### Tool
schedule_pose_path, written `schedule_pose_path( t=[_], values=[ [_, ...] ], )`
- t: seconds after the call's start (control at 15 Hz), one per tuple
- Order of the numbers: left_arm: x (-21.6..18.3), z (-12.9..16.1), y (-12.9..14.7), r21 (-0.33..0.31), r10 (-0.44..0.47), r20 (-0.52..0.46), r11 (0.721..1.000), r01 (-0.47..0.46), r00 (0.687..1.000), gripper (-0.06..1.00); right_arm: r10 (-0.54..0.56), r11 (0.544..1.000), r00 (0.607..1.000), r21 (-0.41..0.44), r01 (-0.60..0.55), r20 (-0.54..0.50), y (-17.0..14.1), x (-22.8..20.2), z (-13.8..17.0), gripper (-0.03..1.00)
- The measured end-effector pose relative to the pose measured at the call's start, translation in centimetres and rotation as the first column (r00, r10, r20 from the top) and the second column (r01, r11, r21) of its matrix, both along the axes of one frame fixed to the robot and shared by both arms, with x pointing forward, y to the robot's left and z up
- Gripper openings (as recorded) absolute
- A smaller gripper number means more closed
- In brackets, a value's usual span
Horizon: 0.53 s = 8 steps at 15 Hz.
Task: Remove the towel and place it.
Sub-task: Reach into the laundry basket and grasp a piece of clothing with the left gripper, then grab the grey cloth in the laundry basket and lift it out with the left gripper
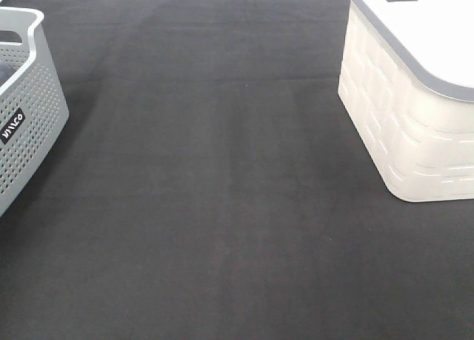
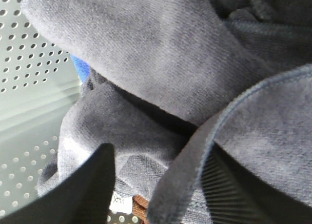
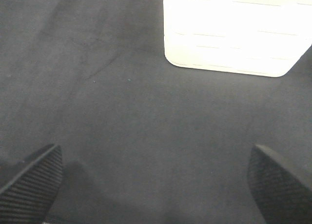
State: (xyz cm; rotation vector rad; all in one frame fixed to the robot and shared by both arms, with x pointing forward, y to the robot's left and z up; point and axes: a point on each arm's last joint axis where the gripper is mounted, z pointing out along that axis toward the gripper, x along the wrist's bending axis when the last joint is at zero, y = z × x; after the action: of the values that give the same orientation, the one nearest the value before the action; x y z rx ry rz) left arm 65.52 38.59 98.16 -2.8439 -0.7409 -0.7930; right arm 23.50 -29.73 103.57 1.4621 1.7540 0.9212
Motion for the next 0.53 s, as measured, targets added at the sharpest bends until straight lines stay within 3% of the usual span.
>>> schedule_pose_path(
  t=[0.2,0.53],
  values=[
    [-0.07,-0.04,-0.02,-0.004,0.004,-0.008,1.000,-0.004,1.000,0.42,0.000,1.000,1.000,0.000,0.000,0.000,0.00,0.00,0.00,0.98],
    [-0.11,-0.16,-0.20,-0.038,0.022,-0.010,0.999,-0.022,1.000,0.41,0.000,1.000,1.000,0.000,0.000,0.000,0.00,0.00,0.00,0.98]
  ],
)
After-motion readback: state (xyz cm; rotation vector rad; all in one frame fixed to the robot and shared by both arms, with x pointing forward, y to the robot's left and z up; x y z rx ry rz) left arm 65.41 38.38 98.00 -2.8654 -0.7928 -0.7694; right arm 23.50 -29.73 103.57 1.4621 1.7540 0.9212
